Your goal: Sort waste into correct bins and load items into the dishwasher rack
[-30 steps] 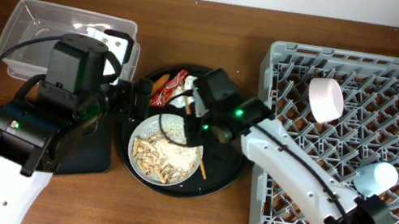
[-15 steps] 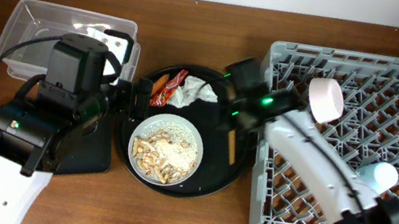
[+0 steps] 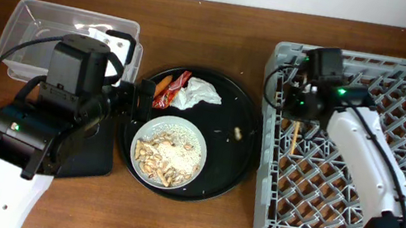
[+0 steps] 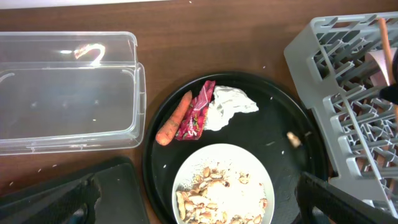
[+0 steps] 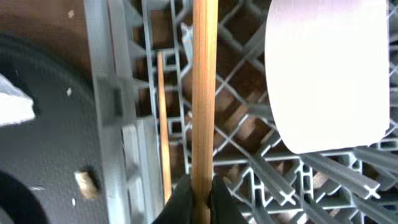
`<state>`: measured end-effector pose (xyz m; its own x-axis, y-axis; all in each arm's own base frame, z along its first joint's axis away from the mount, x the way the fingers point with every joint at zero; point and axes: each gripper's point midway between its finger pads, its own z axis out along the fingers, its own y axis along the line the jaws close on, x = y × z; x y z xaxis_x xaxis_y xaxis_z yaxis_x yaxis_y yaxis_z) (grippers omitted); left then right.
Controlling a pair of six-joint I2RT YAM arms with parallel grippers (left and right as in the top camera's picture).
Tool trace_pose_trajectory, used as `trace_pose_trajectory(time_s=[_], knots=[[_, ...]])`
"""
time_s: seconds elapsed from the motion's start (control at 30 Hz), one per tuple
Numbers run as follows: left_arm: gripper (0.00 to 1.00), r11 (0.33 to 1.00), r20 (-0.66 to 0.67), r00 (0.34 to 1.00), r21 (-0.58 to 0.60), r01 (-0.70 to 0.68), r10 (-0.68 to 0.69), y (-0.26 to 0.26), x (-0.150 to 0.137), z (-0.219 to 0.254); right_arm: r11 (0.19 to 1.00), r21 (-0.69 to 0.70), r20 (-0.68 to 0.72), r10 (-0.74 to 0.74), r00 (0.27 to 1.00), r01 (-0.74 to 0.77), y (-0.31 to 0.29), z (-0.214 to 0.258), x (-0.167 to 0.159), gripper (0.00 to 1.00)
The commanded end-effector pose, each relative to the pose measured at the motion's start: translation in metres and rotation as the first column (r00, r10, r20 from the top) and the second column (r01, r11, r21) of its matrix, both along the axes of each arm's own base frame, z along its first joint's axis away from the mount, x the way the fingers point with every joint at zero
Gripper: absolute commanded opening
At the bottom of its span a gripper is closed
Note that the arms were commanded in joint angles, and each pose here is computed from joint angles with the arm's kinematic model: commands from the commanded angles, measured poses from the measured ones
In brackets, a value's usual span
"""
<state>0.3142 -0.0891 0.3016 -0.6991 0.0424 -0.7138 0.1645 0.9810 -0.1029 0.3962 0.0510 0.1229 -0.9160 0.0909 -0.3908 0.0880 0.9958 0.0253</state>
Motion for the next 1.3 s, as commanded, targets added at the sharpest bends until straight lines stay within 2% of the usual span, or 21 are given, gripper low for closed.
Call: trace_pose_trajectory(time_s=[0.0,0.07,0.2,0.33,0.47,0.53,0.57,0.6,0.7,0.77,0.9,1.07,1.27], knots=[[0.99,1.0,0.007,1.0,-0.001,-0.018,0.018,0.003,0.001,0.003,0.988,0.083,-0.066,0.139,0.988,-0.134,0.028,-0.014,-0.012,0.27],[0.99,1.0,0.007,1.0,-0.001,-0.018,0.018,0.003,0.001,0.003,0.986,0.075,-0.072,0.153,0.986,-0.147,0.033,-0.015,-0.015,0.37],[0.99,1.0,0.007,1.0,-0.001,-0.018,0.018,0.003,0.001,0.003,0.984,0.079,-0.056,0.164,0.985,-0.16,0.039,-0.009,-0.015,0.47],[0.99,1.0,0.007,1.0,-0.001,-0.018,0.018,0.003,0.001,0.003,0.983,0.099,-0.004,0.157,0.988,-0.156,0.043,0.021,-0.023,0.48],[0.99,1.0,0.007,1.0,-0.001,-0.018,0.018,0.003,0.001,0.003,0.956,0.128,0.2,0.235,0.951,-0.263,0.072,0.095,-0.045,0.51],[0.99,1.0,0.007,1.0,-0.001,-0.018,0.018,0.003,0.001,0.003,0.935,0.131,0.325,0.273,0.906,-0.329,0.085,0.138,-0.065,0.52],[0.99,1.0,0.007,1.0,-0.001,-0.018,0.018,0.003,0.001,0.003,0.92,0.132,0.402,0.291,0.868,-0.369,0.092,0.164,-0.079,0.66],[0.99,1.0,0.007,1.0,-0.001,-0.018,0.018,0.003,0.001,0.003,0.91,0.132,0.448,0.299,0.843,-0.393,0.095,0.18,-0.089,0.98],[0.99,1.0,0.007,1.0,-0.002,-0.018,0.018,0.003,0.001,0.003,0.88,0.131,0.567,0.312,0.763,-0.457,0.1,0.221,-0.119,0.98],[0.99,1.0,0.007,1.0,-0.001,-0.018,0.018,0.003,0.001,0.003,0.877,0.127,0.582,0.312,0.751,-0.463,0.091,0.23,-0.14,0.98],[0.99,1.0,0.007,1.0,-0.001,-0.018,0.018,0.003,0.001,0.003,0.934,0.047,0.571,0.266,0.777,-0.354,0.051,0.23,-0.165,0.98],[0.99,1.0,0.007,1.0,-0.001,-0.018,0.018,0.003,0.001,0.003,0.981,-0.037,0.642,0.169,0.747,-0.19,-0.003,0.247,-0.199,0.98],[0.99,1.0,0.007,1.0,-0.001,-0.018,0.018,0.003,0.001,0.003,0.992,-0.051,0.678,0.116,0.726,-0.111,-0.023,0.244,-0.205,0.98]])
